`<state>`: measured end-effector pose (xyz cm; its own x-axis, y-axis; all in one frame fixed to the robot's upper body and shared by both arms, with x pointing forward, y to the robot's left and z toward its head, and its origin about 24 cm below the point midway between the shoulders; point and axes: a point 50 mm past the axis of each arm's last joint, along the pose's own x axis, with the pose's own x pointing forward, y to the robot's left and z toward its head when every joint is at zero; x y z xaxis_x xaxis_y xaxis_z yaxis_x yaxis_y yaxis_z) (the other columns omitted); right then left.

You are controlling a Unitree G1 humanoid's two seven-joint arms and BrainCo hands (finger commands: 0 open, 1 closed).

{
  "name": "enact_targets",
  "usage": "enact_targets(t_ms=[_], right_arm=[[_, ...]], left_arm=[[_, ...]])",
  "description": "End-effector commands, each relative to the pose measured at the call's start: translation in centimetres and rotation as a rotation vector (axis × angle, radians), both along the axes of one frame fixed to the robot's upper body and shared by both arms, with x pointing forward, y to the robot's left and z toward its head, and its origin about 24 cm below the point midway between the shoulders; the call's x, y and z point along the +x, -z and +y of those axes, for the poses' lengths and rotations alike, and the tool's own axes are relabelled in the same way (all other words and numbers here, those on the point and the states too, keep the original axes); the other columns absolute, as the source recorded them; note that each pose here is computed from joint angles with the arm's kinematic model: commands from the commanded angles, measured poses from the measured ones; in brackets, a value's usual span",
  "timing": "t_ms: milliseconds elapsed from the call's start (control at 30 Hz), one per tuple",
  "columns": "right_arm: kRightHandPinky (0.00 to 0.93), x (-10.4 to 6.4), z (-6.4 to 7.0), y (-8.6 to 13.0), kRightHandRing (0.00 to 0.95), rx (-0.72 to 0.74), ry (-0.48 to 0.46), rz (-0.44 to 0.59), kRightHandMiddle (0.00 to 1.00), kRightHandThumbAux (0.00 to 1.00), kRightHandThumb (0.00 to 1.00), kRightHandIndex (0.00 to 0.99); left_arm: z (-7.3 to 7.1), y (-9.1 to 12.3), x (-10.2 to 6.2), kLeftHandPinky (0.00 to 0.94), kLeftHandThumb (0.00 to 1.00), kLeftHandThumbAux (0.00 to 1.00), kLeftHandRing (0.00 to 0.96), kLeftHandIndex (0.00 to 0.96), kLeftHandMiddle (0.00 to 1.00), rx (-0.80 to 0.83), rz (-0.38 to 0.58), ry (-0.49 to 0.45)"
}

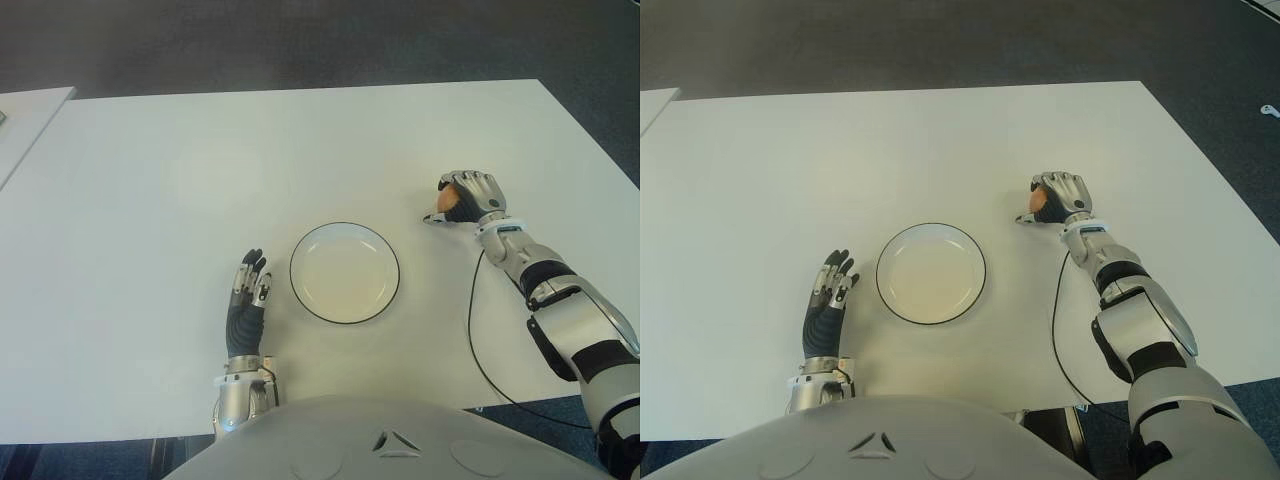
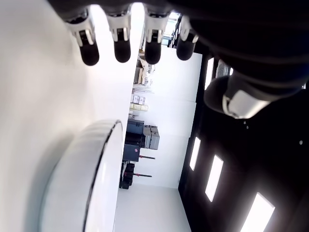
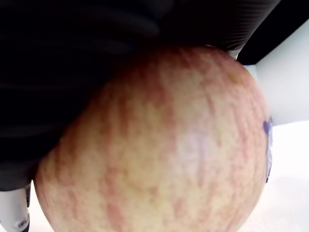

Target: Put the apples into the plate.

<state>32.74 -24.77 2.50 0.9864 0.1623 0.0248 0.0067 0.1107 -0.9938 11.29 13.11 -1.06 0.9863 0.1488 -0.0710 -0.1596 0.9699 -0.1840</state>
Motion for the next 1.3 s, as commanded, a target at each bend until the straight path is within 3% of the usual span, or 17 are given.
enact_targets(t_ms=[33,1000,1300], right_arm=[[0.722,-0.3,0.0,0.4,0.825,0.018,-0.008,0.036,0.864,0.724,0.751,0.807],[0.859,0.4,-0.1,-0.9,0.849,0.089,0.011,-0.015,0.866,0.697,0.807,0.824],[0.844,1.3,0.9,-3.8,0.85,0.194,-0.075,-0.131,0.864,0.674,0.881,0.832]], left_arm=[[-0.2,0.2,0.1,0.104,0.146,0.422,0.077,0.093,0.083,-0.024,-0.001,-0.002],[0.0,0.3,0.2,0.106,0.147,0.419,0.076,0.088,0.083,-0.017,0.0,0.0],[0.1,0.3,0.2,0.092,0.136,0.442,0.062,0.079,0.07,0.003,0.01,0.015]])
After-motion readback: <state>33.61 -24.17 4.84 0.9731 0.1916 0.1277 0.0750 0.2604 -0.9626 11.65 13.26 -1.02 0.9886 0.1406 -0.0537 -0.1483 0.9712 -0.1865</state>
